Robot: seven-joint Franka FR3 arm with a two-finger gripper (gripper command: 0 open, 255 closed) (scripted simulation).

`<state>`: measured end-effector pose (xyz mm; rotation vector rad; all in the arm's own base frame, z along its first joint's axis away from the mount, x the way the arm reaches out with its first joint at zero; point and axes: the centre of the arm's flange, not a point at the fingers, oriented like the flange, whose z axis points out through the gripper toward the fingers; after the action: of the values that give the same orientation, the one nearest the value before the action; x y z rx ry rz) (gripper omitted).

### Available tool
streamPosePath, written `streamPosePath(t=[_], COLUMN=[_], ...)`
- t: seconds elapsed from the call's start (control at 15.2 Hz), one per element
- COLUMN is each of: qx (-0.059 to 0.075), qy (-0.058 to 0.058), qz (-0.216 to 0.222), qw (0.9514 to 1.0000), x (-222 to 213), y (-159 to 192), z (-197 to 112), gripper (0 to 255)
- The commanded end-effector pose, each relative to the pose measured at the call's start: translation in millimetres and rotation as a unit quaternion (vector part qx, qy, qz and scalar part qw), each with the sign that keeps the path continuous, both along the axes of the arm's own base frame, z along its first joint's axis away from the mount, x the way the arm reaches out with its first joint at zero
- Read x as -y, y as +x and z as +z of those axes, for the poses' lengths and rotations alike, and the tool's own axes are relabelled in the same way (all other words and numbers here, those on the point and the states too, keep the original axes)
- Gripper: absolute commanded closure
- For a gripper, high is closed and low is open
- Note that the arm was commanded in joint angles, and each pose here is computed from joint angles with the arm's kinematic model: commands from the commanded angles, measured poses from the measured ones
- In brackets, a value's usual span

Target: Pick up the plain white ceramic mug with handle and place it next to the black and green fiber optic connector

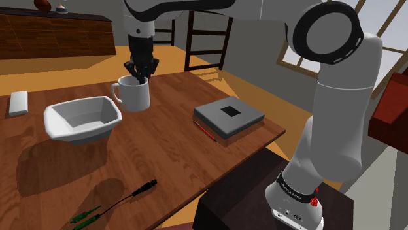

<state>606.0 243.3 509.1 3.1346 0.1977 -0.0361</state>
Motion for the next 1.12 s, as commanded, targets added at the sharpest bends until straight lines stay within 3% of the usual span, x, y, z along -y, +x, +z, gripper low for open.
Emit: streamPosePath(t=[0.0,0.26,1.06], qx=[0.000,0.000,0.000], qy=[0.000,0.000,0.000], qz=[-0.001,-0.001,-0.001], qw=[1.0000,1.0000,1.0000], x=[-26.1,-72.1,-72.1], y=[-9.2,-25.5,-25.5], z=[-1.1,-0.8,-64.2], gripper=[255,255,255])
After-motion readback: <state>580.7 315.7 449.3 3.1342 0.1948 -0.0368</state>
